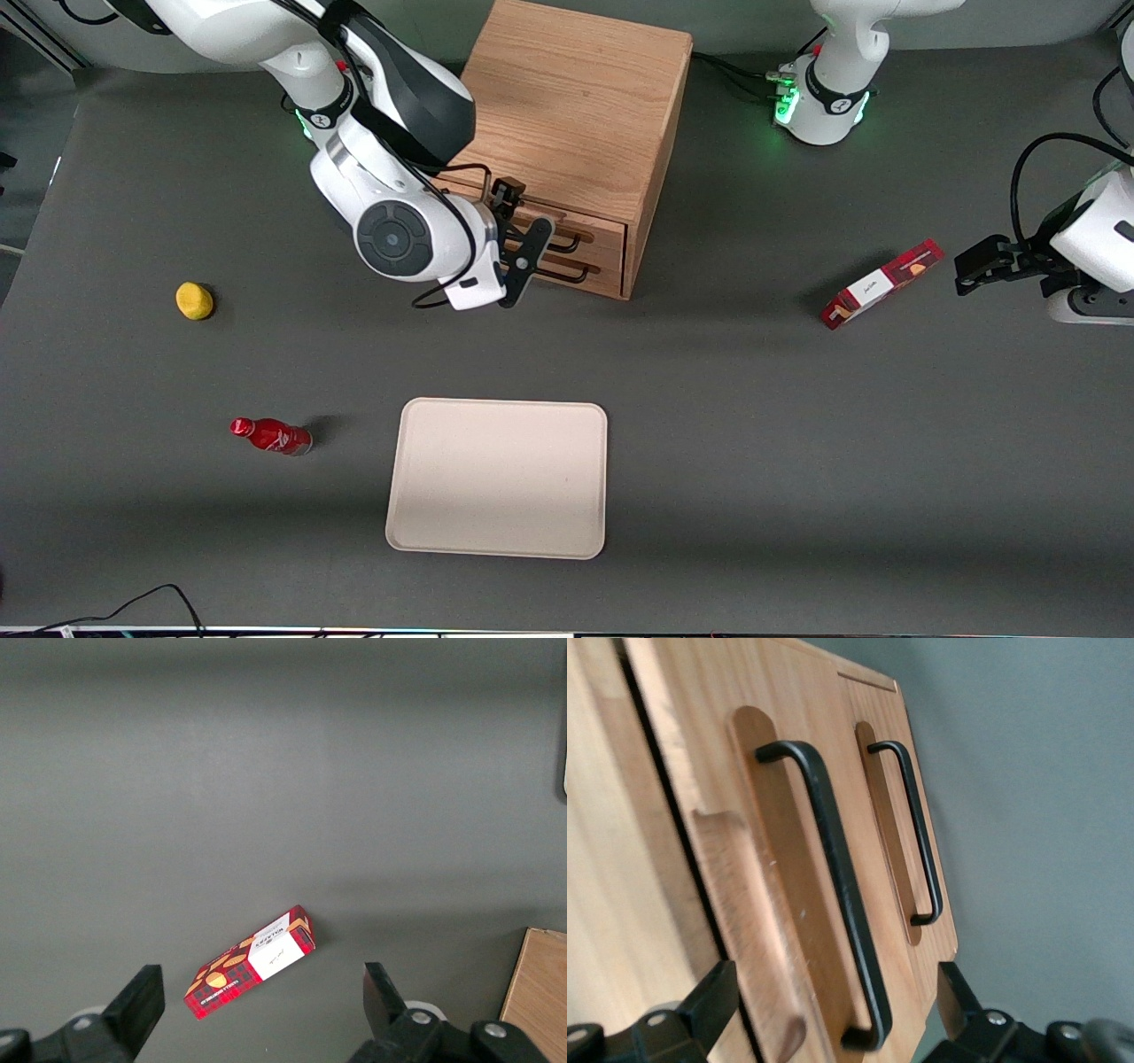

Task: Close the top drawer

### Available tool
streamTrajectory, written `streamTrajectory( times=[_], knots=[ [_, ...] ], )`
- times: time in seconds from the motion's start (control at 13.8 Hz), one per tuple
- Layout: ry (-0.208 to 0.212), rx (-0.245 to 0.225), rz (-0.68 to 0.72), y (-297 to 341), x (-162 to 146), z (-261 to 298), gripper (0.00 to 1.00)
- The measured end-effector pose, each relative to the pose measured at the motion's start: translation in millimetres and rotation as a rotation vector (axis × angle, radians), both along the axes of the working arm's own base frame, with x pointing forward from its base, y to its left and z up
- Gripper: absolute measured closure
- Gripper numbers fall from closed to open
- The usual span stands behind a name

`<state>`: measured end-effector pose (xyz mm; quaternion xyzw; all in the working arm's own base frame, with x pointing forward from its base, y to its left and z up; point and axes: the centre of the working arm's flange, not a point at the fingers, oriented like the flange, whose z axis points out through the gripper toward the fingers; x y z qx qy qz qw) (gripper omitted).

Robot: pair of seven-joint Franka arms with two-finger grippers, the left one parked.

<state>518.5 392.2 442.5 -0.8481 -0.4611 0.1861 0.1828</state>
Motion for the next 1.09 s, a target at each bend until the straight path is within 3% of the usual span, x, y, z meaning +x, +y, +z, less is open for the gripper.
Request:
streamTrajectory(
  times=[0.29,0.58,0.87,1.09],
  knots=[
    [-0.085,-0.009,-0.092,-40.8,26.2,42.3,0.0],
    [-0.142,-0.08,-0.296,-108.0,53.9,74.6,0.0],
    [-0.28,-0.259,-0.379,-186.8,54.4,110.8,0.0],
    [-0.323,-0.316,-0.522,-267.9,46.1,136.8,0.0]
  ],
)
